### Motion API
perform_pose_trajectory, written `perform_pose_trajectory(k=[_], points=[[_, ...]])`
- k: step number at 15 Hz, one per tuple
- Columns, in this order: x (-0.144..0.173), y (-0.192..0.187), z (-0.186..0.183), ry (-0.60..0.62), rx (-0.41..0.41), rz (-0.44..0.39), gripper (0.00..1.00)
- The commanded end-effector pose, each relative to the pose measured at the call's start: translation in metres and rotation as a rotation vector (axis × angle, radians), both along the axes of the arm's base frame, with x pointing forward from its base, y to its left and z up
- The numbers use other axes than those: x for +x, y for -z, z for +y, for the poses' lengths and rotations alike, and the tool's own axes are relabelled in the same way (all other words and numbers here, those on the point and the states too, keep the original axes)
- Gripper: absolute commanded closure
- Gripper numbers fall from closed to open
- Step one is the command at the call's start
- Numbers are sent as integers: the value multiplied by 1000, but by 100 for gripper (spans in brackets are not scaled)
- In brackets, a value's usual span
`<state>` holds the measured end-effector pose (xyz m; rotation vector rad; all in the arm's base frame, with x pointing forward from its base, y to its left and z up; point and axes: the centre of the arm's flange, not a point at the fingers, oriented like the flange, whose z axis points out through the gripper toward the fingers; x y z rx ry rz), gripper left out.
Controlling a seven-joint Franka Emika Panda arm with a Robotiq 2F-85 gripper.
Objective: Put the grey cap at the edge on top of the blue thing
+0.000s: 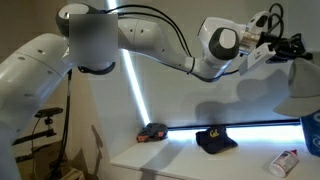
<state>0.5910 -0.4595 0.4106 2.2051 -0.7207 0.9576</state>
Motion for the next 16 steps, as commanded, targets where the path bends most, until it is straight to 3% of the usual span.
perform_pose_trajectory(k=[1, 2, 3, 6, 16], points=[[8, 7, -6, -36, 33, -4, 98], [12, 13, -7, -54, 68, -10, 98], [6, 8, 4, -17, 30, -9, 90], [12, 17, 6, -36, 64, -24, 90], [13, 14, 5, -36, 61, -30, 90]])
